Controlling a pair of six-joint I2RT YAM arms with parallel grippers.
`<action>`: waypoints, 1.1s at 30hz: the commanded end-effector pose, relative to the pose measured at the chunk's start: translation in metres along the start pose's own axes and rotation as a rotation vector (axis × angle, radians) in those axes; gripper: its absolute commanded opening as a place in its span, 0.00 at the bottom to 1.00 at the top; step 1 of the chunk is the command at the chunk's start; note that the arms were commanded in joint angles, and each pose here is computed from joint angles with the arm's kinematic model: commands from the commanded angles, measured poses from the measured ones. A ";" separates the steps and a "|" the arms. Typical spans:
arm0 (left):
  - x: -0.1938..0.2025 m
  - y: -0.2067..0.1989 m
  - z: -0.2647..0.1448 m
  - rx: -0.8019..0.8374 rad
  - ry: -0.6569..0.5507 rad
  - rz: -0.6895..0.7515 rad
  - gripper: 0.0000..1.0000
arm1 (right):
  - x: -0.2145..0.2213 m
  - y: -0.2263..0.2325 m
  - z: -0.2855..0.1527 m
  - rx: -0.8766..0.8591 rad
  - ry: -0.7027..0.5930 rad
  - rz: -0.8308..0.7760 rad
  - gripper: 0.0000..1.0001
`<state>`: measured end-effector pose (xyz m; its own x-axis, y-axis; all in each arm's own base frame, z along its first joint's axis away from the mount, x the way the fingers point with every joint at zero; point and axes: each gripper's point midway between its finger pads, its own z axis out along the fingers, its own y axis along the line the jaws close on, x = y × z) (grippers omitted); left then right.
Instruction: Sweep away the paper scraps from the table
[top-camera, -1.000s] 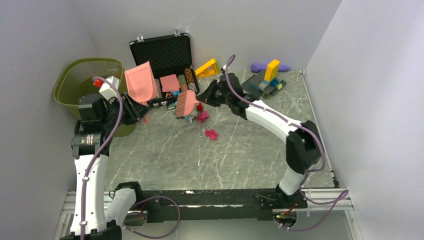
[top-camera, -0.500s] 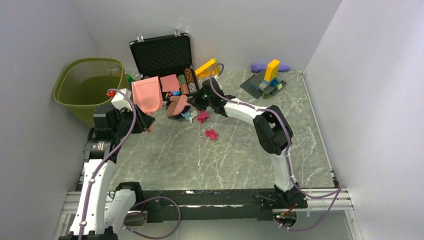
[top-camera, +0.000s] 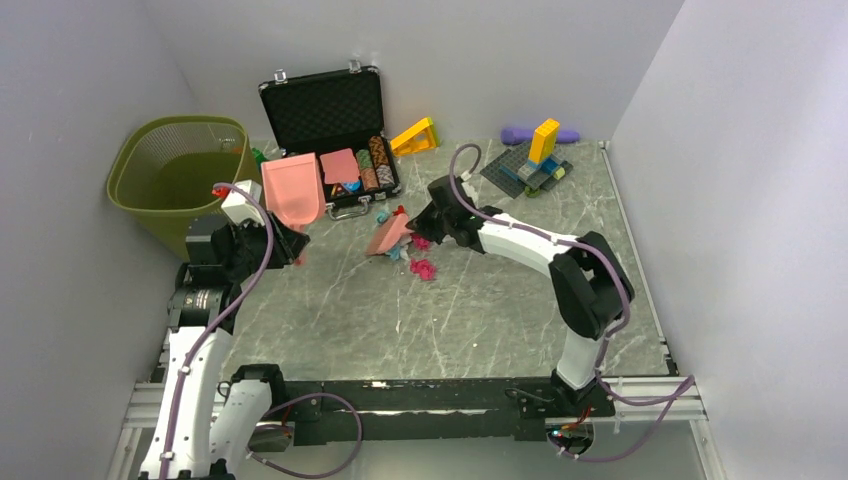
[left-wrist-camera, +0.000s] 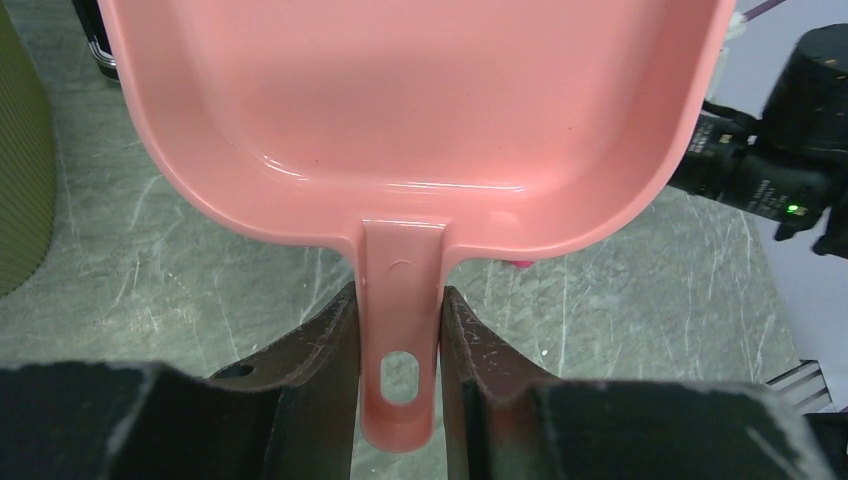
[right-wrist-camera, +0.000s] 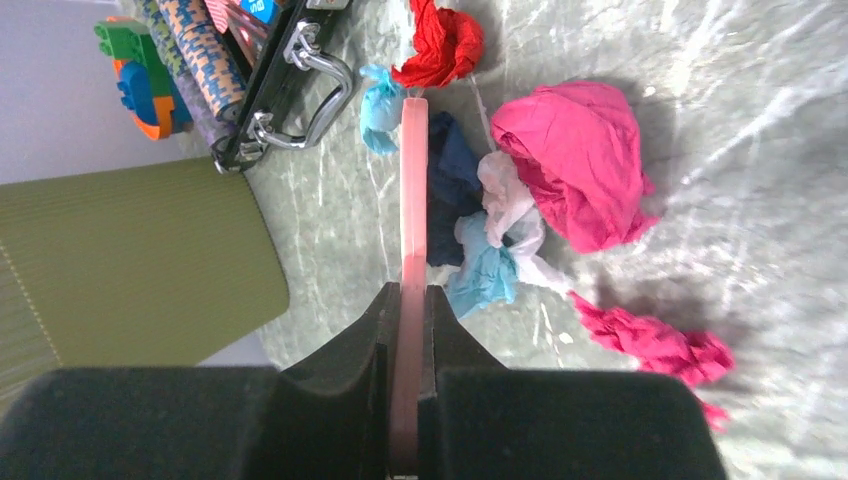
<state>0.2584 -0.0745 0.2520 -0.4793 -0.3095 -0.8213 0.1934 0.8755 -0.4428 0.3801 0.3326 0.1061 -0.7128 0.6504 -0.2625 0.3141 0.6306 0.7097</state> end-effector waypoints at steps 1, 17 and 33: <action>-0.012 -0.006 -0.003 0.024 -0.057 0.051 0.00 | -0.021 0.003 -0.037 0.023 -0.077 -0.111 0.00; 0.001 0.003 0.009 0.010 0.015 0.021 0.00 | -0.037 0.088 -0.059 -0.252 -0.105 -0.273 0.00; 0.018 0.018 0.023 -0.040 0.108 -0.016 0.00 | -0.038 0.023 0.004 -0.059 -0.050 0.009 0.00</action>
<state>0.2672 -0.0744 0.2240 -0.5638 -0.3070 -0.7668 0.1472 0.8762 -0.4590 0.4192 0.3378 0.1041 -0.7419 0.5821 -0.3328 0.2141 0.6759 0.7052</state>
